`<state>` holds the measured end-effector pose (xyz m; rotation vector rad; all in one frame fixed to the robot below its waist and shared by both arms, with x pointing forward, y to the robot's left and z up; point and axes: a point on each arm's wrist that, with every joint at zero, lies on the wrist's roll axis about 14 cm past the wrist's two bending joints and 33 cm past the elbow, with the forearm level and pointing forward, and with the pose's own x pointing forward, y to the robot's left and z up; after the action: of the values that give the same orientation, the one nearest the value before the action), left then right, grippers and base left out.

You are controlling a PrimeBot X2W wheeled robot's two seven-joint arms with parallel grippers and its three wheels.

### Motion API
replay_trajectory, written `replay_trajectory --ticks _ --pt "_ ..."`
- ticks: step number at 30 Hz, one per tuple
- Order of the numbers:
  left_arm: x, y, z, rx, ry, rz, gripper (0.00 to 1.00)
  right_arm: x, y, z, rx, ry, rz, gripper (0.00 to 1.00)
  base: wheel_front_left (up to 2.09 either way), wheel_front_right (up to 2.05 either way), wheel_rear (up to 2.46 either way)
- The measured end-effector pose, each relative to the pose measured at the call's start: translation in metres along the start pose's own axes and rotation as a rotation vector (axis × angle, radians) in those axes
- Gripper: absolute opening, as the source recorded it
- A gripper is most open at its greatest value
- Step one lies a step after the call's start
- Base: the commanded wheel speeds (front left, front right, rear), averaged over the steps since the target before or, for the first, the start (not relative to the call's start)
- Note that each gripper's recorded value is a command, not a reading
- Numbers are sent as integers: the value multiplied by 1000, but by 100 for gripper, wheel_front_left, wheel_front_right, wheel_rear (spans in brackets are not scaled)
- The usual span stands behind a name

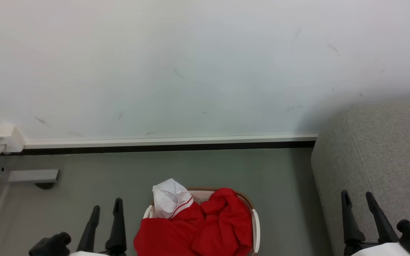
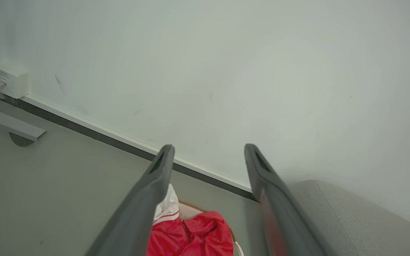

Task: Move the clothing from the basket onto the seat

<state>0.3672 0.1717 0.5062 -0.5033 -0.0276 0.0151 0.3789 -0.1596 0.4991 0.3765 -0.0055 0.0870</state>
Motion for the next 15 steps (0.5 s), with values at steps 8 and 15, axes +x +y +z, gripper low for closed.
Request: replay_trajectory --ticks 8,15 --pt "-2 -2 2 95 -18 -14 100 -1 -2 -1 -60 -2 1 100 0 0 0" --pt "-2 -5 2 167 -26 -30 100 -1 -4 -2 -111 -3 2 100 0 0 0"
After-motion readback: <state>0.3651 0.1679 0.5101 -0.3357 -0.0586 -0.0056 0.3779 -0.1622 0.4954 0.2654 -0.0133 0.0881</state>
